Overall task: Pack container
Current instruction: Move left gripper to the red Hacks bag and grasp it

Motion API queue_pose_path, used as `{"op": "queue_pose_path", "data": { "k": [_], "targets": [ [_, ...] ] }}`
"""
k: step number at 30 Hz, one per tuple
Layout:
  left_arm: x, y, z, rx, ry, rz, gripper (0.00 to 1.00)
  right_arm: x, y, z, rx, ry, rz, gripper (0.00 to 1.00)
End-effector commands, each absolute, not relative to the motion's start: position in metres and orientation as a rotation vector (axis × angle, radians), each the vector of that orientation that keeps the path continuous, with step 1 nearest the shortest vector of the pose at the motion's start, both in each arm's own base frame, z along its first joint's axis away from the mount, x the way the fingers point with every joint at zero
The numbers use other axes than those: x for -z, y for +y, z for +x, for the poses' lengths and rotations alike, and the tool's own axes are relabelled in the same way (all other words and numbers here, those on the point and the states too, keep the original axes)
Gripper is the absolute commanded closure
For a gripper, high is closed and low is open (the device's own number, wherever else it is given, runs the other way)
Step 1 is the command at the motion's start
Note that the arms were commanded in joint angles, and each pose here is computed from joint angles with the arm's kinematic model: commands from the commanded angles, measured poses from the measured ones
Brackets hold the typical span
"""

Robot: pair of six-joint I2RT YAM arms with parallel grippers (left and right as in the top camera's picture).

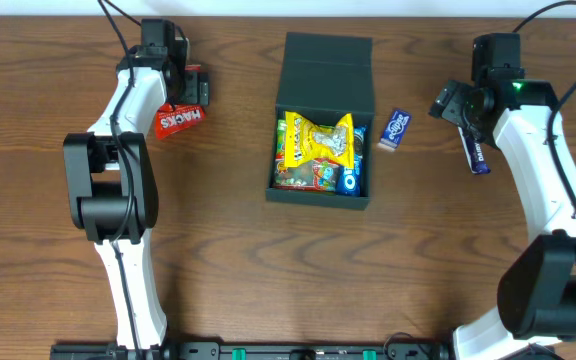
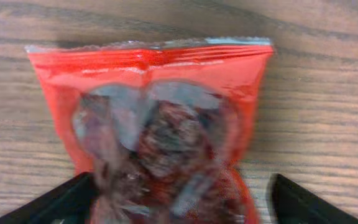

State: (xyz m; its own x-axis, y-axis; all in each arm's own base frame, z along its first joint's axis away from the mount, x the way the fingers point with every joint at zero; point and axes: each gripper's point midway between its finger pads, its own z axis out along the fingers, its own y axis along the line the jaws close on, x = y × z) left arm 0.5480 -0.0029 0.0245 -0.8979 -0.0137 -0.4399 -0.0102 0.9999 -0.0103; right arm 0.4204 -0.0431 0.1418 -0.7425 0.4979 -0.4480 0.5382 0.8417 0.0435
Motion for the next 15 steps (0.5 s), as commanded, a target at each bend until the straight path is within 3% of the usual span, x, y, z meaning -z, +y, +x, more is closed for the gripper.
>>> {"op": "queue_pose_path", "data": {
  "k": [1, 6, 15],
  "targets": [
    [-0.0072, 0.0034, 0.5445, -0.004, 2.72, -0.073, 0.43, -0.1467, -0.0442, 0.4193, 0.108, 2.558, 0.771, 0.0],
    [-0.0068, 0.0038, 0.5437, -0.007, 2.724, -0.069, 0.94, -0.1467, -0.0442, 0.4194, 0.108, 2.558, 0.77, 0.01],
    [-0.0114, -0.0012, 0.5373, 0.032, 2.745, -0.061, 0.94, -0.1473, -0.0471, 0.4191, 0.13, 2.552, 0.773, 0.01]
  ]
}}
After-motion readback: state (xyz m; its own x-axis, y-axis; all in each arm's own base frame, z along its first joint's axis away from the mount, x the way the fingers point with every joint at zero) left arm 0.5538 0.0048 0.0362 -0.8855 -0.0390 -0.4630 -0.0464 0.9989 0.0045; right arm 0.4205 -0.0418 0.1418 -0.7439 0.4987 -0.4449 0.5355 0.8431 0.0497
